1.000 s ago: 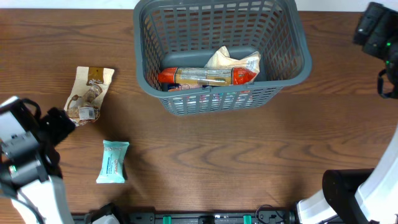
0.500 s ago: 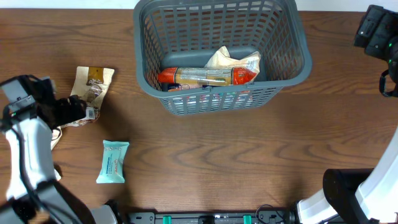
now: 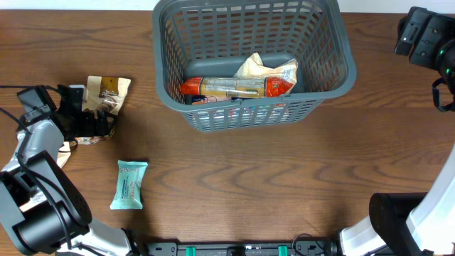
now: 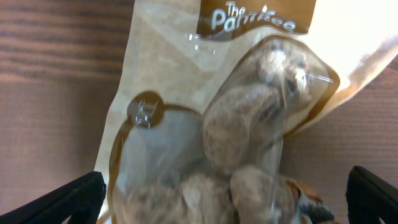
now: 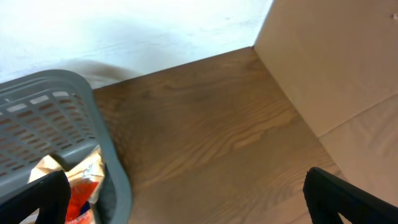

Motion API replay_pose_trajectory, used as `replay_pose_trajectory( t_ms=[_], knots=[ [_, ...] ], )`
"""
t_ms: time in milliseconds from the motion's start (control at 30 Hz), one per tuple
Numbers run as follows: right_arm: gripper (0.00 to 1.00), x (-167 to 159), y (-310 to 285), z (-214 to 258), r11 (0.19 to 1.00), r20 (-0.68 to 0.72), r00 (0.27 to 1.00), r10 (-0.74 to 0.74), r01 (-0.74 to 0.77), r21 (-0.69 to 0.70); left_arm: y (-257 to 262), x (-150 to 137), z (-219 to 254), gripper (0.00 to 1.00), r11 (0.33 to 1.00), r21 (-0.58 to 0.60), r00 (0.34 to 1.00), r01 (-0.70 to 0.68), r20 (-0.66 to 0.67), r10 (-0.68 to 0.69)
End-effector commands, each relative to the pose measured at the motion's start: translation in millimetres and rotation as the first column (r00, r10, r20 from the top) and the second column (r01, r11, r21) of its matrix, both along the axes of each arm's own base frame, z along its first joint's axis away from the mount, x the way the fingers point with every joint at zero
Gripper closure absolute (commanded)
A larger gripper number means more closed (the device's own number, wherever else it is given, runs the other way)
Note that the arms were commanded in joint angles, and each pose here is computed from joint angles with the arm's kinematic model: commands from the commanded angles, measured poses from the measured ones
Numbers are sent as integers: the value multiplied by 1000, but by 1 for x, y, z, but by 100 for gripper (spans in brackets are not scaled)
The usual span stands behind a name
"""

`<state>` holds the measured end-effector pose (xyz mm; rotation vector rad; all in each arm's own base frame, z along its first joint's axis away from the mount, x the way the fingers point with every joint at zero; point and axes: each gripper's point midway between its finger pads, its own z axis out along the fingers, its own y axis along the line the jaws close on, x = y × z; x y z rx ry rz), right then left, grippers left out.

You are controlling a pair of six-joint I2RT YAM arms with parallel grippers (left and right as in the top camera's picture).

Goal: Pack container
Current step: 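Move the left gripper down onto the clear Pantree snack bag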

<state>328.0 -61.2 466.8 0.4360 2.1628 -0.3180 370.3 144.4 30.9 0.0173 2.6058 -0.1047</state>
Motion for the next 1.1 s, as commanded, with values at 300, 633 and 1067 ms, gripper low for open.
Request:
replay_pose_trajectory(
  t_ms=[300,633,1067],
  knots=[
    [1,4,10,-6,998,-15,998,59,-58,34,-2,9,-33,15,999,-26,999,47,-17,-47],
    [1,4,10,-6,998,-16,998,59,-58,34,7,4,-50,79,1000,13,997,22,-68,-21],
    [1,4,10,-5,998,-18,998,63,-63,28,13,12,-1,94,997,71,999,16,26,-18]
  ],
)
